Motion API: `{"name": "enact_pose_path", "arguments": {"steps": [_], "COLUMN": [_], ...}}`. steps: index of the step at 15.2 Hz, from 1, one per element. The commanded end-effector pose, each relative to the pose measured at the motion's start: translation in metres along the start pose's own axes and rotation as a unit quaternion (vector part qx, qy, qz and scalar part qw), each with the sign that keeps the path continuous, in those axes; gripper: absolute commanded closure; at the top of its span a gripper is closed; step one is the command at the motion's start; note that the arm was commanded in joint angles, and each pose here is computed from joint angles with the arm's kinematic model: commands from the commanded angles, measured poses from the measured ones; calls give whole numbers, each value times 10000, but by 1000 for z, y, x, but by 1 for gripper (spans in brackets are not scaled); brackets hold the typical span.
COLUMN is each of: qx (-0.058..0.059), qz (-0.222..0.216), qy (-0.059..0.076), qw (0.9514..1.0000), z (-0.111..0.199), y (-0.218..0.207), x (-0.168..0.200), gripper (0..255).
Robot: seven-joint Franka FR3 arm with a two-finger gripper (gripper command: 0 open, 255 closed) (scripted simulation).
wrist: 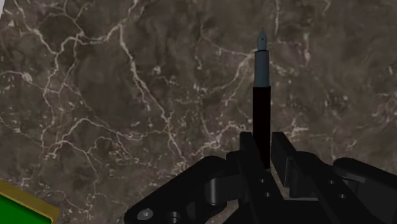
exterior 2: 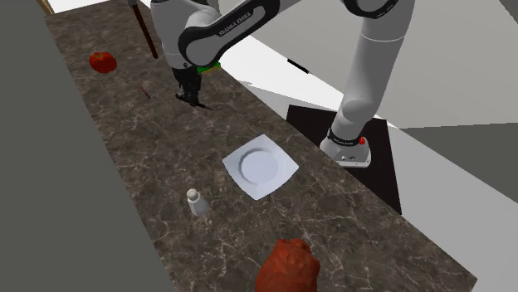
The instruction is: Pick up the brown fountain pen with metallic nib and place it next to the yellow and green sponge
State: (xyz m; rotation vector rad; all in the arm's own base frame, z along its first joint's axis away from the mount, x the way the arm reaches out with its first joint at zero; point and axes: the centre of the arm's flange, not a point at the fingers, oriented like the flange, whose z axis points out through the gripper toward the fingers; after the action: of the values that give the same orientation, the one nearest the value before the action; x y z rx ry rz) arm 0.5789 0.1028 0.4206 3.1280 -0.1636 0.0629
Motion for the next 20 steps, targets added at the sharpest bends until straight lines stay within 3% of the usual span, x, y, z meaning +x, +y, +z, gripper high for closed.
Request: {"name": "enact_pose_path", "arguments": {"steps": [1,20], "qx": [-1,-1], "qz": [-5,-5], "qy": [2,2], "qw": [10000,10000], "z": [-1,6], "y": [18,201], "x": [16,171], "gripper": [255,255]}}
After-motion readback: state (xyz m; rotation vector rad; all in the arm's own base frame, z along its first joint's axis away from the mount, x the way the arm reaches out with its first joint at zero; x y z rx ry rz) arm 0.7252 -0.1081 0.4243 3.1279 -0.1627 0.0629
